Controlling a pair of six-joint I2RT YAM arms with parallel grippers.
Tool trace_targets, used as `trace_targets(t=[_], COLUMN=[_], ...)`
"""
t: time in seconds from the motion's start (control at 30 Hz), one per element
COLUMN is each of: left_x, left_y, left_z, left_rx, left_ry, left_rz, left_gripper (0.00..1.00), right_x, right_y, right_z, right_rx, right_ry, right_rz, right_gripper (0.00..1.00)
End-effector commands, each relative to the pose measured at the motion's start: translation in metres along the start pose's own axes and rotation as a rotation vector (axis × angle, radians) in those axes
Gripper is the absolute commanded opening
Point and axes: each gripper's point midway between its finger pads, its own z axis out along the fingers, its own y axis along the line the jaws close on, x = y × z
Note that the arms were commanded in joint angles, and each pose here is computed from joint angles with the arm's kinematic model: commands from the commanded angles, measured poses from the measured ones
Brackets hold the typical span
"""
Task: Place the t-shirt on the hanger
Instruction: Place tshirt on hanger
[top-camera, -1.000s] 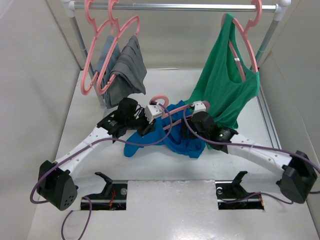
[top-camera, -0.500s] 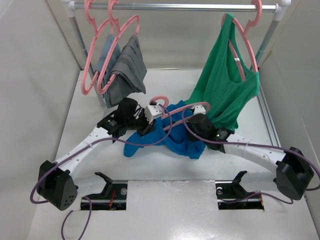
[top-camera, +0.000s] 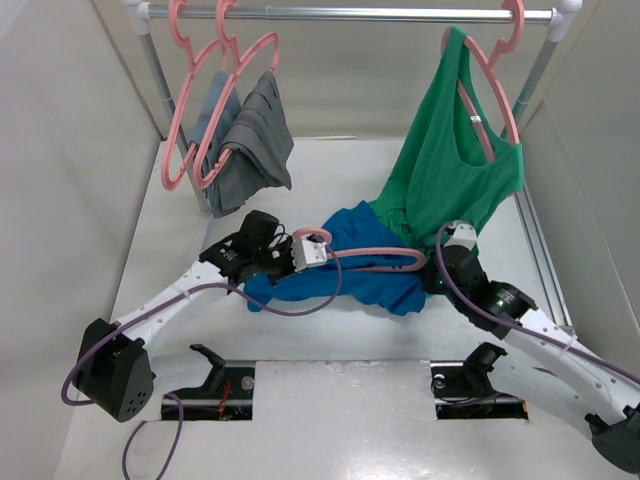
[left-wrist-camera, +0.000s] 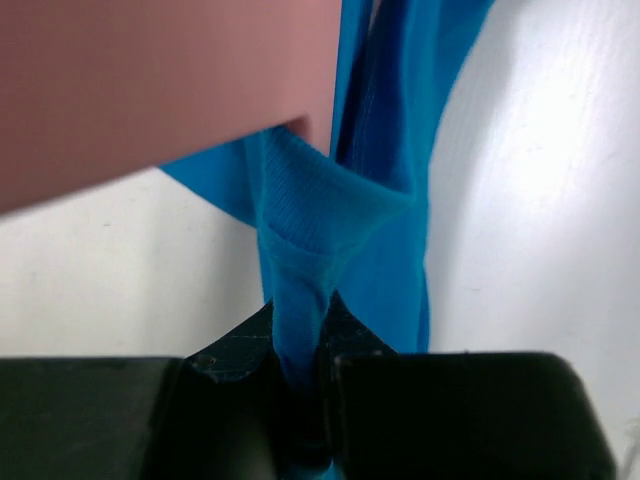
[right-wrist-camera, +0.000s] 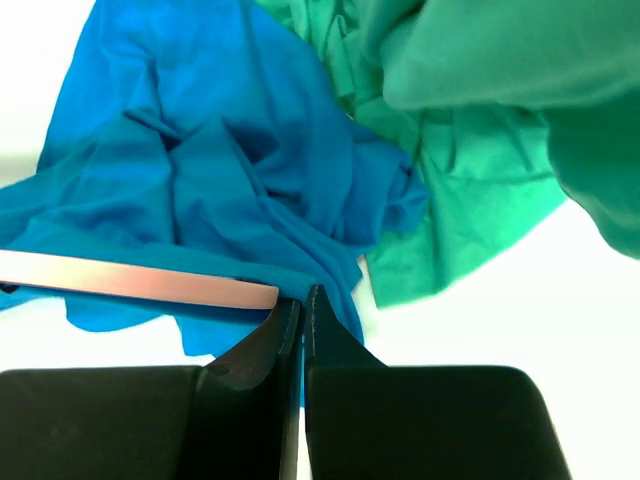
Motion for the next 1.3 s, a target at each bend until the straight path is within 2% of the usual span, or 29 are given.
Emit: trace_targets(t=[0.0,0.23,0.4,0.47,0.53,0.57,0.7,0.87,0.93,1.03,1.1,1.17,1.2,1.27], left_x=[0.028,0.049,0.059,0.059,0.045,0.032,-0.023,-0.051,-0.06,-0.053,-0.046,-0.044,-0.043,-0.045], left_y=[0.027,0.05,0.057,0.059,0.055,0.046,0.031,0.002,-0.005,-0.002,0.0,0.002,0.004,0.006], left_z=[-0.005,-0.006,-0.005,-0.002,0.0,0.005,0.004,0.006,0.003,0.004,0.004,0.003,0.003,0.003], left_rx=[-0.12,-0.208,-0.243,-0.247,-0.216,-0.148,-0.075,0.017,0.037,0.023,0.011,0.005,-0.004,-0.011], left_ry=[0.142,0.267,0.347,0.366,0.325,0.259,0.122,0.037,-0.002,0.025,0.052,0.059,0.067,0.06], left_rz=[0.083,0.14,0.17,0.162,0.159,0.156,0.176,0.233,0.255,0.275,0.297,0.331,0.34,0.357], left_gripper=[0.0,0.0,0.0,0.0,0.0,0.0,0.0,0.0,0.0,0.0,0.0,0.0,0.0,0.0], right_x=[-0.005,-0.035,-0.057,-0.064,-0.065,-0.067,-0.067,-0.064,-0.062,-0.067,-0.082,-0.079,-0.083,-0.075], right_y=[-0.041,-0.035,0.002,0.031,0.06,0.072,0.135,0.17,0.168,0.16,0.153,0.143,0.143,0.139], right_z=[-0.017,-0.035,-0.039,-0.038,-0.033,-0.033,-0.043,-0.039,-0.038,-0.045,-0.058,-0.062,-0.066,-0.074], right_rx=[0.171,0.158,0.004,-0.119,-0.23,-0.279,-0.579,-0.702,-0.693,-0.669,-0.65,-0.626,-0.625,-0.654], right_ry=[-0.019,-0.077,-0.125,-0.14,-0.149,-0.159,-0.208,-0.18,-0.163,-0.178,-0.219,-0.193,-0.198,-0.153], right_rz=[-0.026,-0.049,-0.169,-0.242,-0.324,-0.341,-0.422,-0.538,-0.566,-0.586,-0.581,-0.605,-0.622,-0.699], right_gripper=[0.0,0.0,0.0,0.0,0.0,0.0,0.0,0.0,0.0,0.0,0.15,0.33,0.5,0.58])
